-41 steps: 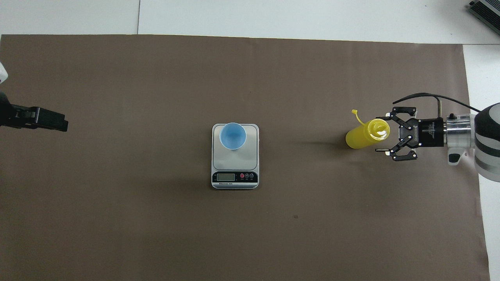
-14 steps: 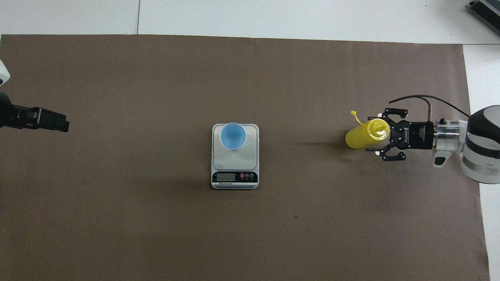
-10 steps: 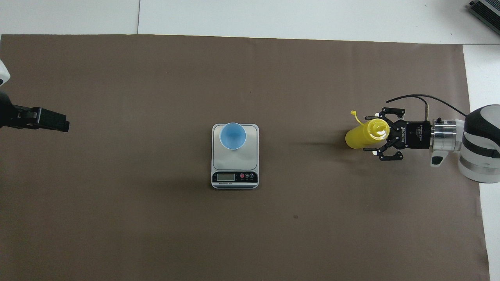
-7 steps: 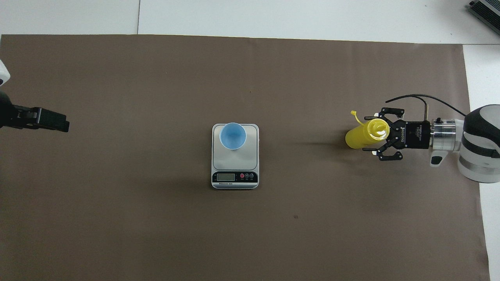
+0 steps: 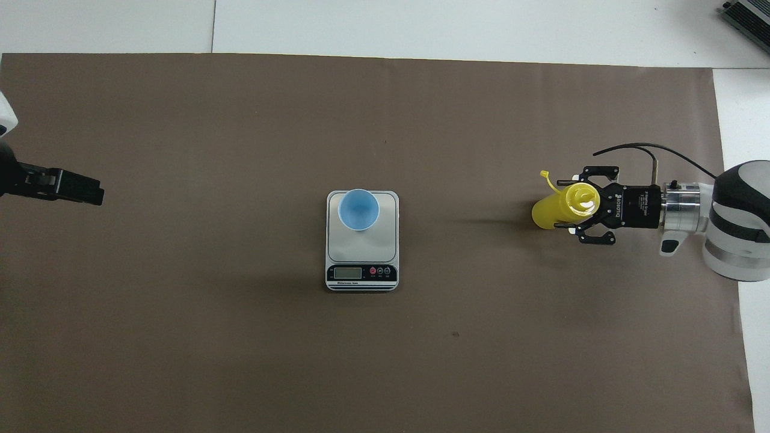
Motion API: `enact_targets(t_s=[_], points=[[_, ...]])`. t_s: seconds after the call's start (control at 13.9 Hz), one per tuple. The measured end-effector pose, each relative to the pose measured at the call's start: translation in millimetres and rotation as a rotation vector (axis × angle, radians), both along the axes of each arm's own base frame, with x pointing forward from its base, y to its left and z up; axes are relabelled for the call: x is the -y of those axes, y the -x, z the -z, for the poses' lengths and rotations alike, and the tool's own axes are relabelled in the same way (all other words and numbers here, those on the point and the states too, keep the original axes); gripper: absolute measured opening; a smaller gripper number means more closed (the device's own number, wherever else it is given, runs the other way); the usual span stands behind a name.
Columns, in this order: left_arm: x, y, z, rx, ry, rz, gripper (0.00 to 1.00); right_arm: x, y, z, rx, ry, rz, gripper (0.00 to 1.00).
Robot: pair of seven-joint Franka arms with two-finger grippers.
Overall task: Pour seasoning into cup on scale with both arms
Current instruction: 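Lift the yellow bottle with the right gripper toward the cup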
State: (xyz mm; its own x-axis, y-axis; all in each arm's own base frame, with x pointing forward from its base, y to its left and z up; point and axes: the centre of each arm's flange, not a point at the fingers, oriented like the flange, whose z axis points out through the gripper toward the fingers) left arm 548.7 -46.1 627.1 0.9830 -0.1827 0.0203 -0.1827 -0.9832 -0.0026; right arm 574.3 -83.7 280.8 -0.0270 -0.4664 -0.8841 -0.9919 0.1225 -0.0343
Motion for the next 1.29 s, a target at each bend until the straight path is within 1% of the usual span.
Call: enact_targets(t_s=[0.22,0.29,0.43,0.65,1.0,1.15,1.29], points=[[0.0,0.0,0.0,0.0,0.0,0.001,1.0,-2.8,-1.7,-2.4,0.016,0.016,-0.022,0.63],[-0.1,0.0,0.0,0.0,0.0,0.001,1.0,-4.1,-3.6,-5.9,0.026,0.041,-0.04,0.6],[-0.7,0.0,0.0,0.0,-0.001,0.0,1.0,-7.0,-8.2,-19.0,0.059,0.127,-0.084,0.52],[-3.7,-0.2,0.0,0.0,-0.002,-0.006,1.0,-25.3,-15.6,-47.5,0.127,0.304,-0.172,0.52],[-4.6,-0.3,0.0,0.0,-0.002,-0.007,1.0,-54.2,-23.0,-85.5,0.213,0.508,-0.316,0.52],[-4.6,-0.3,0.0,0.0,-0.002,-0.007,1.0,-63.6,-26.7,-89.5,0.223,0.545,-0.308,0.52],[-4.6,-0.3,0.0,0.0,-0.002,-0.007,1.0,-70.7,-29.3,-90.1,0.205,0.571,-0.279,0.52]])
